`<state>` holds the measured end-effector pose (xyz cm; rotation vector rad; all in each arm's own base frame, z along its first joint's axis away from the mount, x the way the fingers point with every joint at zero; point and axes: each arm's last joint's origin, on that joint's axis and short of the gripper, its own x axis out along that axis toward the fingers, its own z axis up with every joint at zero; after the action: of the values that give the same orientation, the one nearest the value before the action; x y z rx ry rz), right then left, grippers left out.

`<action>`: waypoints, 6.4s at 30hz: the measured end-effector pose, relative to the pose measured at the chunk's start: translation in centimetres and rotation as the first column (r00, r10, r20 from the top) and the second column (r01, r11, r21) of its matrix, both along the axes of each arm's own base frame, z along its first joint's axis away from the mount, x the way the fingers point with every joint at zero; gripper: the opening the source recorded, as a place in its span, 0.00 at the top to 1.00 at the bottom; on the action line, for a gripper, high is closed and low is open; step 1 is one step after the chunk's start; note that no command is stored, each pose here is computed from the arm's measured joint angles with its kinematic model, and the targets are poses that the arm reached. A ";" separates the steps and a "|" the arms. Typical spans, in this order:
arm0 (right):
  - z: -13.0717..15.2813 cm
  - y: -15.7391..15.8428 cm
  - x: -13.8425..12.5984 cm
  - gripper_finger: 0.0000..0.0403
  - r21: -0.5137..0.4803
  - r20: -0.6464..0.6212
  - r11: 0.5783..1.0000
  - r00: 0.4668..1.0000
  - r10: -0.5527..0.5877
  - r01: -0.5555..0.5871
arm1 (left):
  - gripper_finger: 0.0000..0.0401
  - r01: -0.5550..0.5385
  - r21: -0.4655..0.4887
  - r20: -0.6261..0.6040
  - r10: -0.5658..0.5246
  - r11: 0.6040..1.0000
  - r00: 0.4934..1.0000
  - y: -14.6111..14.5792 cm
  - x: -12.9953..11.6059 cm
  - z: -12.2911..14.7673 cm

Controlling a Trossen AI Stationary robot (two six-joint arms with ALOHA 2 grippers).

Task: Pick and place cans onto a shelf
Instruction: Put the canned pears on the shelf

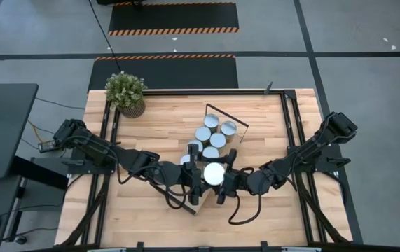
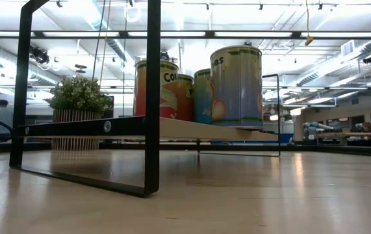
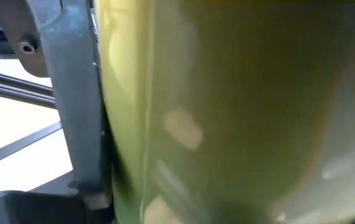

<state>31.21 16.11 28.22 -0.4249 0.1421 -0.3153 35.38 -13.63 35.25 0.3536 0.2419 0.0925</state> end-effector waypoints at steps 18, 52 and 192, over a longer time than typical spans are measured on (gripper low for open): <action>0.1 0.8 -0.6 0.19 -0.015 0.005 1.000 1.000 -0.018 0.018 | 0.19 0.011 -0.012 0.016 -0.011 1.000 1.000 -0.3 0.0 0.1; -0.8 1.4 -3.2 0.19 0.228 -0.132 0.973 0.990 0.055 -0.024 | 0.03 0.034 -0.100 -0.079 -0.042 0.994 0.996 -0.9 -4.3 2.0; -12.4 4.7 -5.9 0.18 0.398 -0.361 0.883 0.928 -0.098 0.248 | 0.02 0.141 -0.143 -0.180 -0.166 0.979 0.969 -5.1 -7.7 -2.6</action>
<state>25.30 20.84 15.81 -0.0088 0.5755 -0.3775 27.73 -18.69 32.69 0.2506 0.4078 -0.1112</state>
